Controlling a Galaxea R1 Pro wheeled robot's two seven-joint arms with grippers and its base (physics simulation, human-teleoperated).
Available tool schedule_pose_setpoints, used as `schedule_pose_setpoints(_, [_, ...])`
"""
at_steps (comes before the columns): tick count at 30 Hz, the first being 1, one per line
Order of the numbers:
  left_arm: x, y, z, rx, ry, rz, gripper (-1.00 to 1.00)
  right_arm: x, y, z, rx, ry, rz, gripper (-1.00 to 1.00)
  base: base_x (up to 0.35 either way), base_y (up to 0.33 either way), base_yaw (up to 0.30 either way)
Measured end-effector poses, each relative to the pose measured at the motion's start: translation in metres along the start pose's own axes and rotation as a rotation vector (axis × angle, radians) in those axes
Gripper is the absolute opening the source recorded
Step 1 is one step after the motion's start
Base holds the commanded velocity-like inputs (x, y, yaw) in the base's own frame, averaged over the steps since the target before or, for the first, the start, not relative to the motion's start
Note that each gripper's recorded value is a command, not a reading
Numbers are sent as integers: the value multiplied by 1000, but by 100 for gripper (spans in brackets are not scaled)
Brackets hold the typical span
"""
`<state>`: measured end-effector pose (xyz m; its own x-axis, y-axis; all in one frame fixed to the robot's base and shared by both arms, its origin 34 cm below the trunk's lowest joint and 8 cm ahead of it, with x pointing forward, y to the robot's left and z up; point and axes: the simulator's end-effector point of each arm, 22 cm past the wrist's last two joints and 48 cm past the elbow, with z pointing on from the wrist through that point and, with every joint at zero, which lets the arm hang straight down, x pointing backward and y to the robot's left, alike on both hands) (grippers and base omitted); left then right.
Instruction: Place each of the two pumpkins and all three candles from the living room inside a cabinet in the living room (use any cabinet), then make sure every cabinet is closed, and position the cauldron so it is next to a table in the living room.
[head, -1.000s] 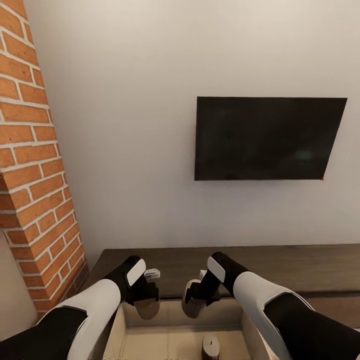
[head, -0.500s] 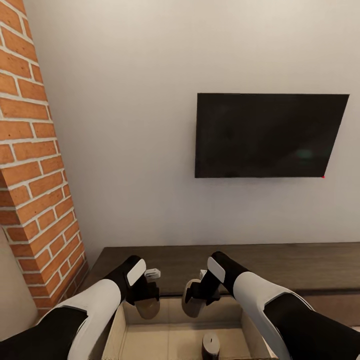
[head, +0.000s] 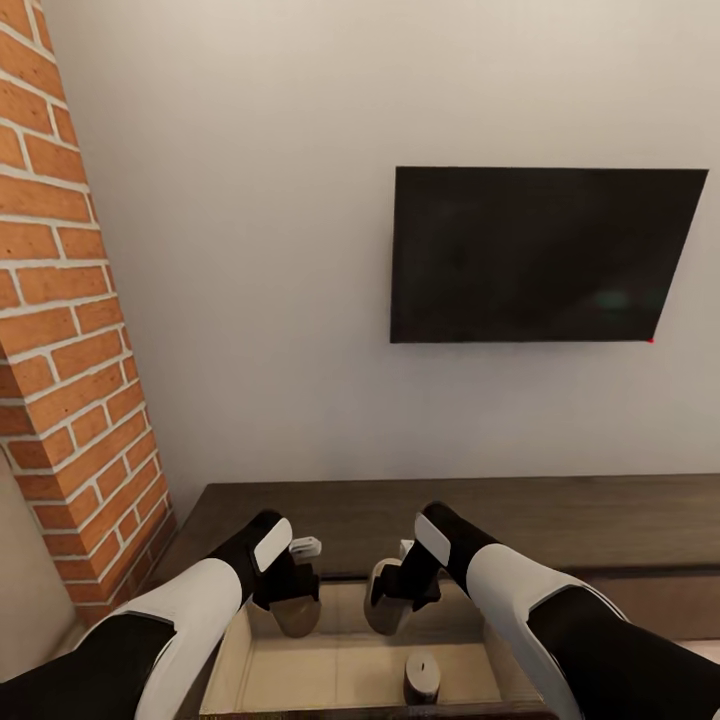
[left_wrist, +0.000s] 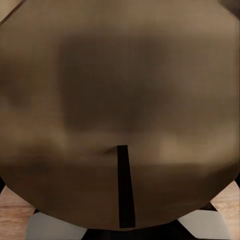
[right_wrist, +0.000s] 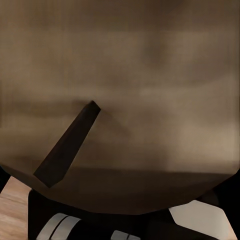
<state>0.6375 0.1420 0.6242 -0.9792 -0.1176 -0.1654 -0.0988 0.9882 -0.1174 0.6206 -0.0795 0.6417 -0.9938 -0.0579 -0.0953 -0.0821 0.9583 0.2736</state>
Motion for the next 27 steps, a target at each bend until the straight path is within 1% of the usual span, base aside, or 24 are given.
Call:
schedule_pose_setpoints(10, [8,3,26,0,14,-2,-100,6,-7,26,0,9,4,-100,0,0,0])
schedule_pose_setpoints(15, [13,5,39,-1,18,-3,-100,-5,-12,39,2,-48,7,-100,0,0,0])
schedule_pose_setpoints(18, [11,6,46,-2,2,-9,-100,-8,-14,46,2,-70,8,-100,0,0,0])
schedule_pose_setpoints(22, [13,7,54,-2,-3,-11,-100,-8,-16,54,2,-80,10,-100,0,0,10])
schedule_pose_setpoints(27, [16,9,65,-3,-4,-13,-100,-5,-19,65,5,-79,8,-100,0,0,167])
